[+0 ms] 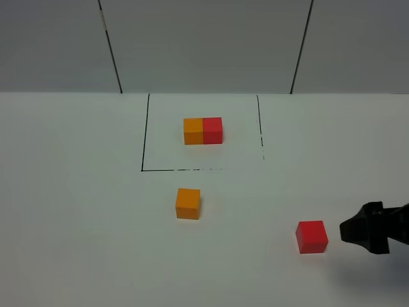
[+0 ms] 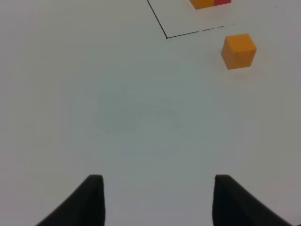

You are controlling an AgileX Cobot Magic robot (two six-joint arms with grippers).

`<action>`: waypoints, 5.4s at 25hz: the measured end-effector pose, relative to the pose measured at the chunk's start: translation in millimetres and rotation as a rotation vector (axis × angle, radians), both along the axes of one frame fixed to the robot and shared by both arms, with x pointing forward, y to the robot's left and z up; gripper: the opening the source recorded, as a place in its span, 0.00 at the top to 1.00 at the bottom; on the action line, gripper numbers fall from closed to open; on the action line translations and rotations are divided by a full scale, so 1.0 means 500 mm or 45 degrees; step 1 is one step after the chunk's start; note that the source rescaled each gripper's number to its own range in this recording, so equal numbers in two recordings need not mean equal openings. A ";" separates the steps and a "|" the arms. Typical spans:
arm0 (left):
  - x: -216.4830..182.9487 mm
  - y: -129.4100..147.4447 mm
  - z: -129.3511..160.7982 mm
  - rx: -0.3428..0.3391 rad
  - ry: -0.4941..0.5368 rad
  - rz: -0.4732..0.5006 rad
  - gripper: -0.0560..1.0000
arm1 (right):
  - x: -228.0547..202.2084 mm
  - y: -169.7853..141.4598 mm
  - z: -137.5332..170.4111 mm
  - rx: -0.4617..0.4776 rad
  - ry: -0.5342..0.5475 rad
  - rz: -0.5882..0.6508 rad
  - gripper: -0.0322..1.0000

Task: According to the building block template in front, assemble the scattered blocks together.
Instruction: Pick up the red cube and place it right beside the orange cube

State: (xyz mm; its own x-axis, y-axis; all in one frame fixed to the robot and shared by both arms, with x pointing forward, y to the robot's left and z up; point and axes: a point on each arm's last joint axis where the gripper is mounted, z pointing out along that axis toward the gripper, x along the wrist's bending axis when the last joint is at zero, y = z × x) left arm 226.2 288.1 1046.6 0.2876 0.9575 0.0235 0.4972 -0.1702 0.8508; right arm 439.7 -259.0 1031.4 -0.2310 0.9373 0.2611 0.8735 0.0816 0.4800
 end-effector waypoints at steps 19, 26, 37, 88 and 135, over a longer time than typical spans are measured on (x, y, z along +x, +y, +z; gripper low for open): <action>0.000 0.000 0.000 0.000 0.000 0.000 0.67 | 0.150 0.148 -0.178 -0.285 0.363 0.178 0.00; 0.000 0.000 0.000 0.000 0.000 0.000 0.67 | 0.171 0.151 -0.214 -0.284 0.337 0.115 0.00; 0.000 0.000 0.000 0.000 0.000 0.000 0.68 | 0.190 0.156 -0.268 -0.289 0.340 0.084 0.00; 0.000 0.000 0.000 0.000 -0.001 0.000 0.68 | 0.291 0.358 -0.175 -1.013 -0.012 1.619 0.82; 0.001 0.004 0.000 -0.002 0.001 0.035 0.38 | 0.384 0.467 -0.281 -0.826 0.058 1.681 0.83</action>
